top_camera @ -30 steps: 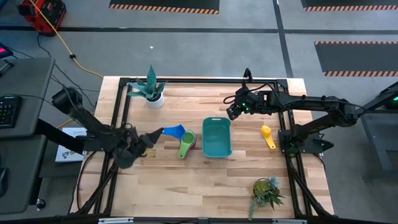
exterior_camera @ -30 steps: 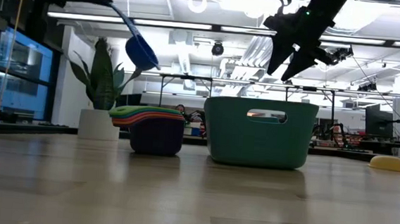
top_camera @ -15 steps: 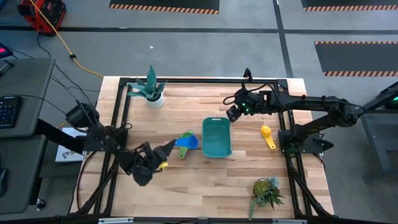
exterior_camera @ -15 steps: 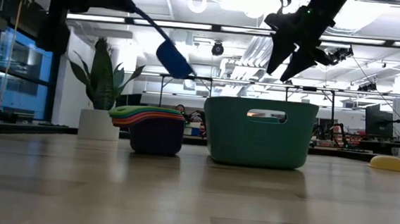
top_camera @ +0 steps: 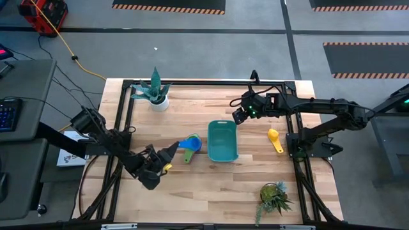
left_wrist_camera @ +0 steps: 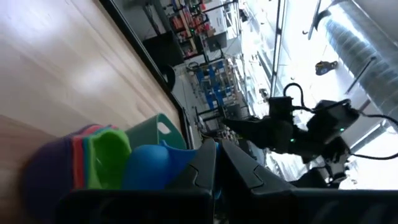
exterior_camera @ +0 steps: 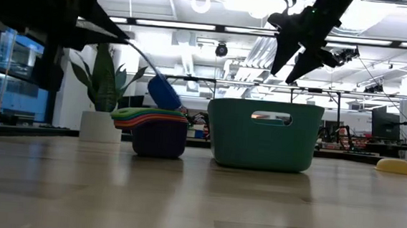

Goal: Nest measuring cups in basket
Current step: Stack the blue measuring cup on top of the green measuring cup

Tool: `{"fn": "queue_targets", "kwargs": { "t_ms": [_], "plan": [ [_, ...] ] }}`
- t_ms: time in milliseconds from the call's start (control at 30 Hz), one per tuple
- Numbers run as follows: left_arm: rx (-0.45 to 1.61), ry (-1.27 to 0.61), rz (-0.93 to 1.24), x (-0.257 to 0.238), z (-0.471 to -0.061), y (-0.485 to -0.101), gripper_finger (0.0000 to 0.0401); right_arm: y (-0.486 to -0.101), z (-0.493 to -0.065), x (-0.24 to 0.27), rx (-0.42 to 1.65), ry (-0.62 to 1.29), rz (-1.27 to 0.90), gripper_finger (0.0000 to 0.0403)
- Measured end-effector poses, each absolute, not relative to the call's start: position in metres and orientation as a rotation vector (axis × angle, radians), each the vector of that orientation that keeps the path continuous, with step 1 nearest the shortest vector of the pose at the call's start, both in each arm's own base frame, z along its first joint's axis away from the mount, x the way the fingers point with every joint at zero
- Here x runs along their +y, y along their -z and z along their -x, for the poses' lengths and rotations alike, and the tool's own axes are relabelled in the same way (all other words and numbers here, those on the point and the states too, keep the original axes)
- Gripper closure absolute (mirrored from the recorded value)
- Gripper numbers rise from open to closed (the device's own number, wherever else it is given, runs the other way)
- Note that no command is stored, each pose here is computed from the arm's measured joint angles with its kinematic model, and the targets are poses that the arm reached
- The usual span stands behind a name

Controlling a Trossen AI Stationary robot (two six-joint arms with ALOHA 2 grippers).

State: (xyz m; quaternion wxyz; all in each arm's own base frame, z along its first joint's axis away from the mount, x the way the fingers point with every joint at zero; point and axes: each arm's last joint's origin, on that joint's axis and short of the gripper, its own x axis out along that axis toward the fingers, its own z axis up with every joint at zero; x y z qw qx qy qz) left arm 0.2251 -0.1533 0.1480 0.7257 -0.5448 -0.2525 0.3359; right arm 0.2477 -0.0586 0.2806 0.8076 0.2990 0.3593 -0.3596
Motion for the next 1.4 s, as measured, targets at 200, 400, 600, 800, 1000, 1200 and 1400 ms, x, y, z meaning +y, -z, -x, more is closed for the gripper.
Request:
{"fn": "queue_targets", "kwargs": {
  "t_ms": [200,400,600,800,1000,1200,1400],
  "plan": [
    [-0.574,-0.765,1.194,-0.143,-0.224,-0.144,0.0401,-0.281,-0.248,-0.059,0.766,0.771,-0.644,0.0179],
    [-0.571,-0.787,1.162,-0.139,-0.227,-0.144,0.0395,-0.281,-0.248,-0.059,0.764,0.768,-0.639,0.0179],
    [-0.541,-0.783,1.148,-0.138,-0.228,-0.143,0.0377,-0.281,-0.248,-0.059,0.765,0.769,-0.629,0.0179],
    [-0.502,-0.768,1.147,-0.139,-0.228,-0.142,0.0345,-0.281,-0.248,-0.059,0.761,0.778,-0.623,0.0179],
    [-0.495,-0.769,1.139,-0.139,-0.228,-0.142,0.0296,-0.281,-0.248,-0.059,0.761,0.777,-0.623,0.0179],
    [-0.473,-0.748,1.147,-0.143,-0.226,-0.142,0.0246,-0.281,-0.248,-0.059,0.762,0.777,-0.623,0.0179],
    [-0.374,-0.684,1.119,-0.156,-0.219,-0.141,0.0219,-0.281,-0.248,-0.059,0.762,0.776,-0.623,0.0179]
  ]
}}
